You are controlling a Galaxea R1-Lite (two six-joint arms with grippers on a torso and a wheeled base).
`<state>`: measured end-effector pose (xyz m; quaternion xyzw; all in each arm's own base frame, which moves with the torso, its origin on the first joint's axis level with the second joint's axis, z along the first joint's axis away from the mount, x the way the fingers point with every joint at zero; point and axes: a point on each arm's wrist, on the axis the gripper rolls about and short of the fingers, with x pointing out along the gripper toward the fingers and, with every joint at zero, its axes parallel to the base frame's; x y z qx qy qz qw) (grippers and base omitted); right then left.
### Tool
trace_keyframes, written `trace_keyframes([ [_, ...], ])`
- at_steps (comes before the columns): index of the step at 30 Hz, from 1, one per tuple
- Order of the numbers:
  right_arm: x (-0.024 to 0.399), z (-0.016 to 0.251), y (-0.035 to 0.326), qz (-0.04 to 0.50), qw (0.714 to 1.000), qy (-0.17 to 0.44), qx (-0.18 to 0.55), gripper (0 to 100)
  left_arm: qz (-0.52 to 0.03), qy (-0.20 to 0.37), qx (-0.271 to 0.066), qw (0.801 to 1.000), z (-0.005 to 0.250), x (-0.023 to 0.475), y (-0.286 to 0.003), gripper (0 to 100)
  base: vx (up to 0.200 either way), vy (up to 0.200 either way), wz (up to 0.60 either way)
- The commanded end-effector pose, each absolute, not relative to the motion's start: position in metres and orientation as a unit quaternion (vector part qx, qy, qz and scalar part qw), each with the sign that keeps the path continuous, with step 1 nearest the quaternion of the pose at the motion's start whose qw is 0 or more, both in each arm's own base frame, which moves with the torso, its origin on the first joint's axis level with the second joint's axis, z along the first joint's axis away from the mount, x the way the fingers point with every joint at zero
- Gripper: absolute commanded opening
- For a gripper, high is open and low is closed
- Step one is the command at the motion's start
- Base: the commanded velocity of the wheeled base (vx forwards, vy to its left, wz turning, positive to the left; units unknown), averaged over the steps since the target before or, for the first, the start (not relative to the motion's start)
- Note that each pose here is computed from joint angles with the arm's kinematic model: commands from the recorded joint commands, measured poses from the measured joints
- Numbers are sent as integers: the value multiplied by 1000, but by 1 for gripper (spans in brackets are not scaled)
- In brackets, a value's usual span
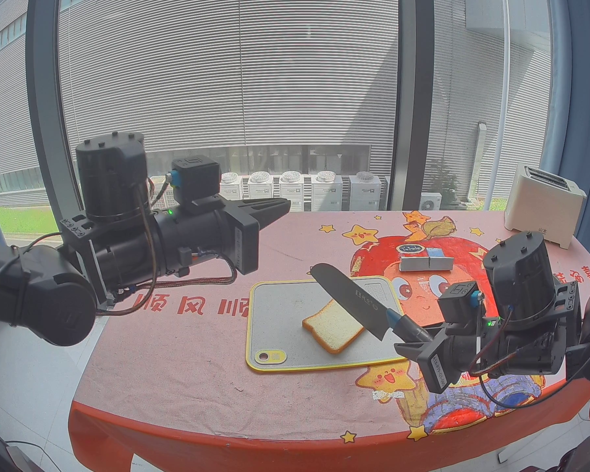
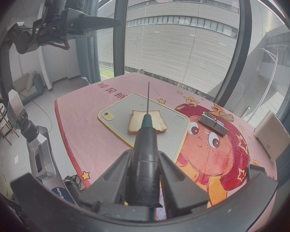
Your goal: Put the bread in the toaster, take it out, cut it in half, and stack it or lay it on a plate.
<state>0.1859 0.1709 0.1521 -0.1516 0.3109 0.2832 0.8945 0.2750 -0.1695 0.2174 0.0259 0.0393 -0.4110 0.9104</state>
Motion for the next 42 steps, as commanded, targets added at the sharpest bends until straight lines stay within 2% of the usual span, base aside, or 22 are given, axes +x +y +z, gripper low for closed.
trace_keyframes([
  [1,188,152,171,281,895,311,-152,0,-413,59,33,908,201,289,-178,0,0,0,0],
  [26,187,145,175,287,888,322,-160,0,-422,60,34,904,192,302,-194,0,0,0,0],
  [42,196,132,178,277,883,341,-166,0,-444,86,40,891,162,313,-223,0,0,0,0],
])
